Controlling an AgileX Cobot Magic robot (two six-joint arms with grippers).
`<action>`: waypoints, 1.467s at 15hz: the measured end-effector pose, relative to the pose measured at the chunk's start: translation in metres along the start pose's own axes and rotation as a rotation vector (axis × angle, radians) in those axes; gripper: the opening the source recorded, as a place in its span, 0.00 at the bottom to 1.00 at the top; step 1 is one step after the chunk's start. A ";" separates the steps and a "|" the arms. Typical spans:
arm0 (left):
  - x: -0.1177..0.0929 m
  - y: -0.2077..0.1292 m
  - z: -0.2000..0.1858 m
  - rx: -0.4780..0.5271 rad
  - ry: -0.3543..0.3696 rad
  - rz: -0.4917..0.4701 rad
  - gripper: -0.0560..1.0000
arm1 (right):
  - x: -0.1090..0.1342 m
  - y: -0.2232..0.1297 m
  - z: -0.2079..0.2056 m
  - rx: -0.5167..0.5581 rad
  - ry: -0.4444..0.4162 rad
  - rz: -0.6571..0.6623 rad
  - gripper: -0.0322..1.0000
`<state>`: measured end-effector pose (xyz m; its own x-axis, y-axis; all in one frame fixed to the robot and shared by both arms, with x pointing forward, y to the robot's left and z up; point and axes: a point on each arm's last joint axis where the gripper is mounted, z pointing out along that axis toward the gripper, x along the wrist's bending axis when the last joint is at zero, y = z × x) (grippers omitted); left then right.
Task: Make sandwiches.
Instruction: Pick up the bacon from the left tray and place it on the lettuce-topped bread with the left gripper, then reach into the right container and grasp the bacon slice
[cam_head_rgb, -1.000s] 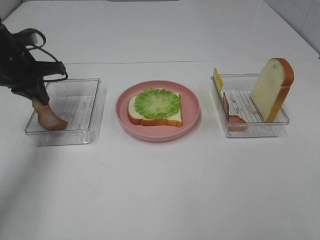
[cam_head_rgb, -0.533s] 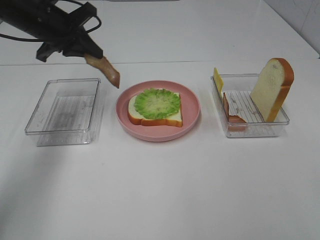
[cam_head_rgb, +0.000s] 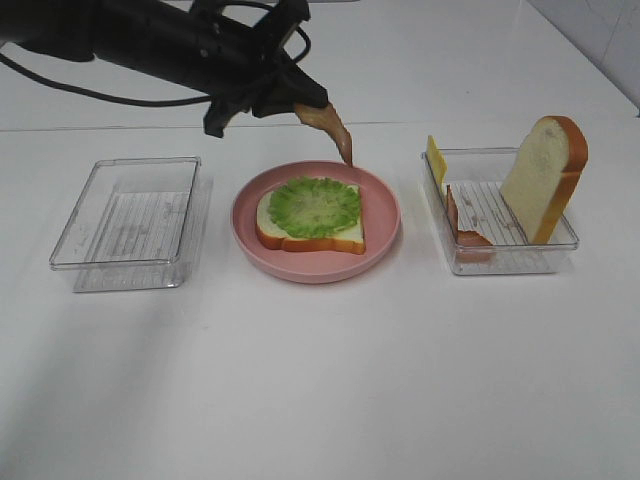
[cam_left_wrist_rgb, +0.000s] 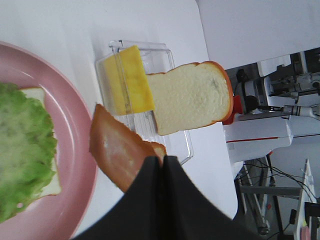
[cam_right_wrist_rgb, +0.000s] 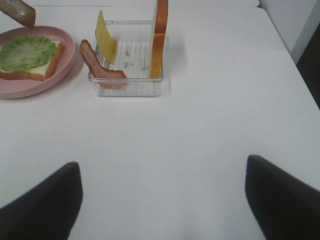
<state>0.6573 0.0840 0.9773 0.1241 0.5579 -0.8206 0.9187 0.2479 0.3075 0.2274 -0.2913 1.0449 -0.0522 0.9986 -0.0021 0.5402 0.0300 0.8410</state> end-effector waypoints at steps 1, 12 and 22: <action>0.003 -0.006 0.012 0.010 -0.018 -0.016 0.06 | 0.000 0.000 0.000 0.000 0.000 0.000 0.84; 0.073 0.002 0.018 0.047 0.188 0.110 0.17 | 0.000 0.000 0.000 0.000 0.000 0.000 0.84; 0.030 0.012 -0.018 0.037 0.232 0.334 0.90 | 0.000 0.000 0.000 0.000 0.000 0.000 0.84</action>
<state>0.6655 0.1186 0.9650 0.3343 0.7678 -0.5466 0.8555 -0.0039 0.5178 0.2274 -0.2913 1.0449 -0.0522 0.9986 -0.0021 0.5402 0.0300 0.8410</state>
